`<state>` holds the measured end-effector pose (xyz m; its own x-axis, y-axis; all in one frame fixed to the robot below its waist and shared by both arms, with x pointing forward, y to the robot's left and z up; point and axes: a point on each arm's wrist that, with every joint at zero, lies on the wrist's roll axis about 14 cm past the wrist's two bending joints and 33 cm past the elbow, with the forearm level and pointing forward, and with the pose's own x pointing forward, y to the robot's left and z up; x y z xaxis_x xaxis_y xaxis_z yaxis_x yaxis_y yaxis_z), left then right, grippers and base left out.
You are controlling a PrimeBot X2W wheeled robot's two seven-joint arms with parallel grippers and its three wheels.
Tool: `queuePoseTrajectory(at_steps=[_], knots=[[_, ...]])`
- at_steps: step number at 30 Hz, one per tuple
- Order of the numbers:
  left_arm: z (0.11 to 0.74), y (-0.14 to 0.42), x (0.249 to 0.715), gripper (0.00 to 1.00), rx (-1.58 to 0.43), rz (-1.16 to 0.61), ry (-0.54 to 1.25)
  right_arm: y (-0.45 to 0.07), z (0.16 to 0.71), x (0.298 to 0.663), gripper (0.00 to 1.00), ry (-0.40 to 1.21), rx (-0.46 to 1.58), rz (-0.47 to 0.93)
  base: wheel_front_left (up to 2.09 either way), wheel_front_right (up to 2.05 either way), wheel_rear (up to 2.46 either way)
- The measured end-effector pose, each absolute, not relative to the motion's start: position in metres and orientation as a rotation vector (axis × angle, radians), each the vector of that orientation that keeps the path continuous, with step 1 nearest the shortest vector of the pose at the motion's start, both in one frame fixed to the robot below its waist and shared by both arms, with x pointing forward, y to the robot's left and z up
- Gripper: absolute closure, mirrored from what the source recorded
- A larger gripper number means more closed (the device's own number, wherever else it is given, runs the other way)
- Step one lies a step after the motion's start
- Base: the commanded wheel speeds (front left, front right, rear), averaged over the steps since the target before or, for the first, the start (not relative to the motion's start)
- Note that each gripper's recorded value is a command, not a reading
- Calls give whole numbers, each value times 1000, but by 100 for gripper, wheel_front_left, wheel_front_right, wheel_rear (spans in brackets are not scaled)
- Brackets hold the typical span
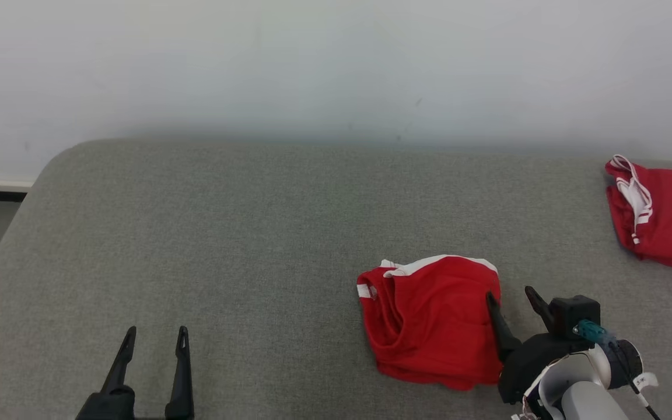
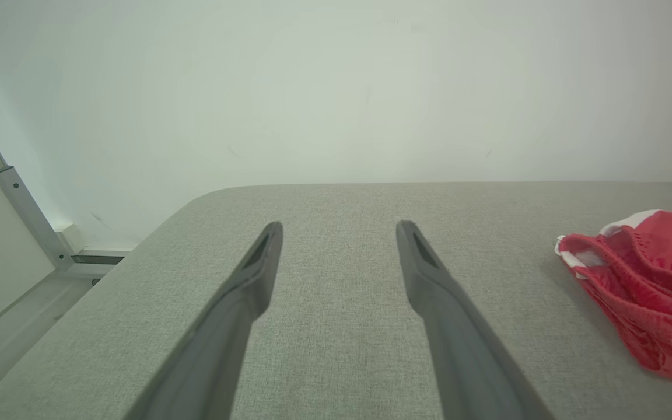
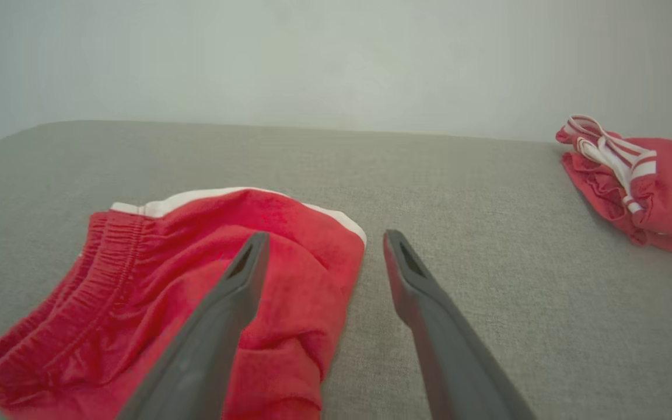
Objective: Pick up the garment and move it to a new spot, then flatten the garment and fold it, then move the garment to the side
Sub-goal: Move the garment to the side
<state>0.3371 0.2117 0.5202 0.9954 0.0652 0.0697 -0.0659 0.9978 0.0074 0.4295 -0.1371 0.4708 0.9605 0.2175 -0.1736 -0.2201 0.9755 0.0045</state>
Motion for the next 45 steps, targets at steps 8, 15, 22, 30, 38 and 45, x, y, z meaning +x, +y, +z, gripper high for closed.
queuePoseTrajectory(at_steps=[8,15,22,30,38,45], knots=[[510,221,343,0,-1,103,-49,-130,408,440,0,390,-15,235,0,0,0],[502,225,344,0,-6,124,-29,-114,383,441,83,498,15,257,0,0,0],[497,215,354,0,-26,99,-22,-125,403,467,100,437,-35,264,0,0,0],[491,200,388,0,-15,16,-16,-164,455,531,100,347,-126,245,0,0,0],[476,177,431,0,21,-99,7,-224,490,571,100,313,-241,192,0,0,0],[460,156,464,0,57,-200,30,-279,523,593,100,298,-314,109,0,0,0]])
